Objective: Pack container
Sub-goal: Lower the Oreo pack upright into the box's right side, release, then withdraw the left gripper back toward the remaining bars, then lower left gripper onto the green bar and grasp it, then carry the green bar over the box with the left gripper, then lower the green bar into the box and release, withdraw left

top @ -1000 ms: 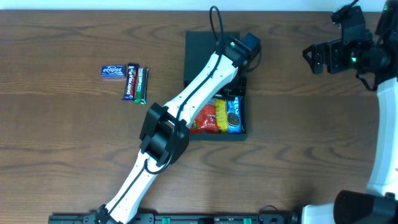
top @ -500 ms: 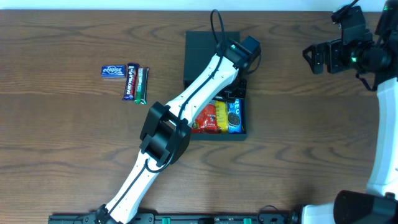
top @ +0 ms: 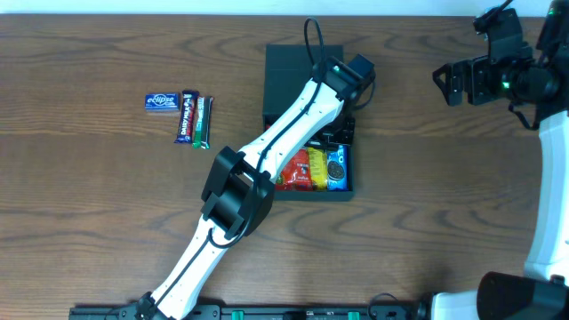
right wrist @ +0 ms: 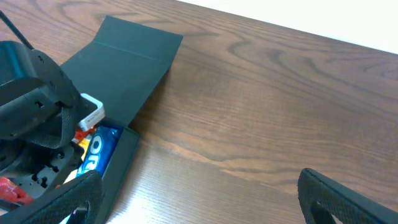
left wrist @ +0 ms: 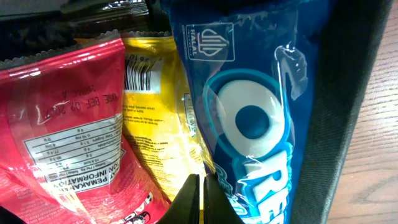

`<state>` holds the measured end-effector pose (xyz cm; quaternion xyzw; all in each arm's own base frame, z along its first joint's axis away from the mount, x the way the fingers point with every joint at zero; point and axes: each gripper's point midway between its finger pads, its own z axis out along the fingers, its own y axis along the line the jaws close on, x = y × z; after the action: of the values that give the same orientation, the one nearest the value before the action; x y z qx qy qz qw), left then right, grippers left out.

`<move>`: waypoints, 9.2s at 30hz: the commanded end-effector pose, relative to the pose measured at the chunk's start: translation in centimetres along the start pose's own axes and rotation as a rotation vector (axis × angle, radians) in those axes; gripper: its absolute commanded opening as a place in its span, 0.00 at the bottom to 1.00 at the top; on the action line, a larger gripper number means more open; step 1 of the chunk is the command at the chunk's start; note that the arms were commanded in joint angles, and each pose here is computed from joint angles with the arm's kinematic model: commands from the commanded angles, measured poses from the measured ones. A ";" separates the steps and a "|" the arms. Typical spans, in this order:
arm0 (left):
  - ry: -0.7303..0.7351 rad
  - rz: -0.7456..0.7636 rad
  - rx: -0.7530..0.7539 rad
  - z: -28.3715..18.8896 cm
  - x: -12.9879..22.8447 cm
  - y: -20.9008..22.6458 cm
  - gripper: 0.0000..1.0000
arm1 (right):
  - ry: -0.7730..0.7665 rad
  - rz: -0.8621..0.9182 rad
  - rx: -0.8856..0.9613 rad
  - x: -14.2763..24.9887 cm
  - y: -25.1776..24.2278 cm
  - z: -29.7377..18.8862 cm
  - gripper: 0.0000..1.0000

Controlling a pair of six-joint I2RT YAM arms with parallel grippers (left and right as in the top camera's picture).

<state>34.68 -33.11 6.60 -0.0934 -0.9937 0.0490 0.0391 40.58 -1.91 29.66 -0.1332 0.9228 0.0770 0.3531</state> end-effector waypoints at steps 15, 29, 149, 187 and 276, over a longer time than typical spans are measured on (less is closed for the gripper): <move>-0.384 -0.091 -0.273 -12.9 -5.4 9.7 0.06 | -0.010 -0.006 -0.003 -0.2 -0.1 -0.1 0.99; -0.299 -0.473 -0.148 -16.0 -5.3 32.6 0.06 | -0.037 -0.017 0.007 -0.8 -0.4 -0.1 0.99; -0.235 -0.142 -0.110 3.7 -8.4 30.8 0.43 | -0.056 -0.034 0.022 -1.4 -0.7 -0.1 0.99; -0.238 -0.238 -0.099 3.5 -8.6 30.8 0.22 | -0.056 -0.034 0.021 -1.4 -0.7 -0.1 0.99; -0.596 -0.259 -0.352 -19.1 -6.2 16.5 0.73 | -0.080 -0.043 0.089 -2.0 -2.3 -0.4 0.99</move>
<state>42.82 -23.74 17.93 0.0079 -0.9828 -0.0254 -0.1826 42.51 -3.43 31.11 -0.1336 0.9078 0.0345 0.3961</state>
